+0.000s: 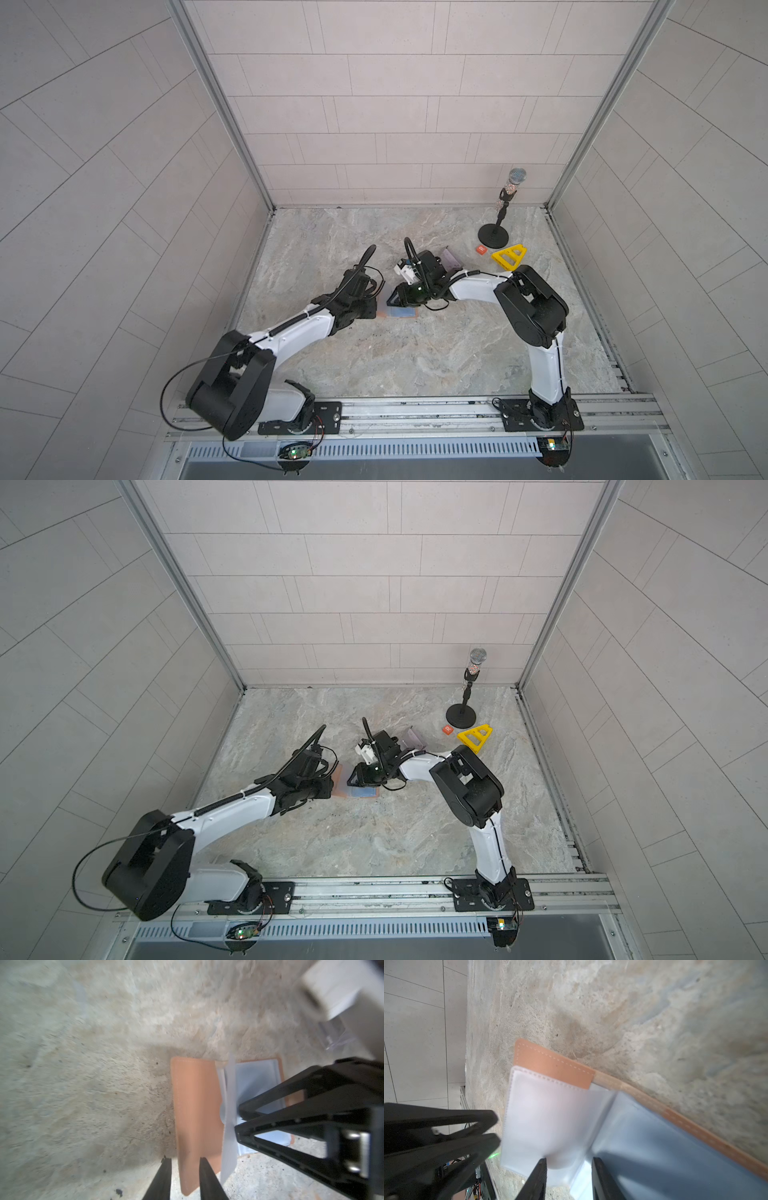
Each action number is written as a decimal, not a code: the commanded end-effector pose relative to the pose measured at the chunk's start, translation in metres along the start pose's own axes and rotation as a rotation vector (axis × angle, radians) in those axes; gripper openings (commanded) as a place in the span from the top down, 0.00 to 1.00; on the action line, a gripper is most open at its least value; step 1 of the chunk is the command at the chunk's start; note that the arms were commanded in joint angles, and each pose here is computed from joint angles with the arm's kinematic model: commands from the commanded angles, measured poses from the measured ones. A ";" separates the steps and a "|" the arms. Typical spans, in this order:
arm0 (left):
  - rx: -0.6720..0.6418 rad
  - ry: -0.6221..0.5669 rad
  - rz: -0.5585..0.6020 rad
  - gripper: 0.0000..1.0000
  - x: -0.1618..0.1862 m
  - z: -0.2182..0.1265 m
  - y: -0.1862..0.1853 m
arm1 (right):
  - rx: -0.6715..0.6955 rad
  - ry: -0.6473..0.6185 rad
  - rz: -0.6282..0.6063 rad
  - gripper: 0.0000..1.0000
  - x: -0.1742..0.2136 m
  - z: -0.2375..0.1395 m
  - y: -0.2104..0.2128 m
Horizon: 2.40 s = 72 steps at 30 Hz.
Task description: Put the credit cards into the card holder
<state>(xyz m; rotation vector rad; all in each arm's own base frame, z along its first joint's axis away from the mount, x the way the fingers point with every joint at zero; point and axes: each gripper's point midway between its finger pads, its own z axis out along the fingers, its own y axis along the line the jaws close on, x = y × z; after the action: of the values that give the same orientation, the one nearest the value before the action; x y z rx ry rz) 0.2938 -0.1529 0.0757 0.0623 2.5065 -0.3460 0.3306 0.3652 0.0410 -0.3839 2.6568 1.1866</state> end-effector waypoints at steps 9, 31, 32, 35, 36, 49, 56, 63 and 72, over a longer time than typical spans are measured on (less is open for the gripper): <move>0.244 -0.102 0.004 0.60 -0.029 -0.026 -0.046 | 0.126 0.057 0.013 0.59 0.015 0.017 -0.027; 0.115 0.163 -0.171 0.87 0.027 0.080 -0.008 | 0.185 0.030 -0.013 0.63 0.015 -0.001 -0.027; 0.097 0.176 -0.172 0.88 0.033 0.082 -0.003 | 0.191 0.029 -0.017 0.62 0.015 -0.002 -0.027; 0.053 0.199 -0.175 0.88 0.045 0.083 0.007 | 0.198 0.019 -0.025 0.62 0.014 -0.009 -0.026; 0.044 0.203 -0.176 0.88 0.048 0.083 0.009 | 0.197 0.014 -0.027 0.62 0.013 -0.011 -0.026; -0.016 0.196 -0.154 0.88 0.048 0.066 0.020 | 0.289 -0.003 0.014 0.69 0.015 -0.027 -0.055; 0.093 0.185 -0.143 0.87 0.034 0.060 -0.003 | 0.207 -0.021 -0.023 0.69 0.007 -0.034 -0.029; 0.188 0.134 -0.113 0.84 0.007 0.037 -0.025 | 0.124 -0.078 -0.069 0.67 -0.008 -0.053 0.005; 0.294 0.092 -0.095 0.76 -0.018 0.014 -0.049 | 0.095 -0.120 -0.101 0.64 -0.015 -0.071 0.025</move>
<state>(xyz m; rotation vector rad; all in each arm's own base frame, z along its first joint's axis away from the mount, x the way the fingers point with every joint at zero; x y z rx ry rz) 0.3093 -0.1977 0.0719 0.0460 2.5551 -0.7225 0.3335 0.3324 0.0965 -0.4011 2.5707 1.0130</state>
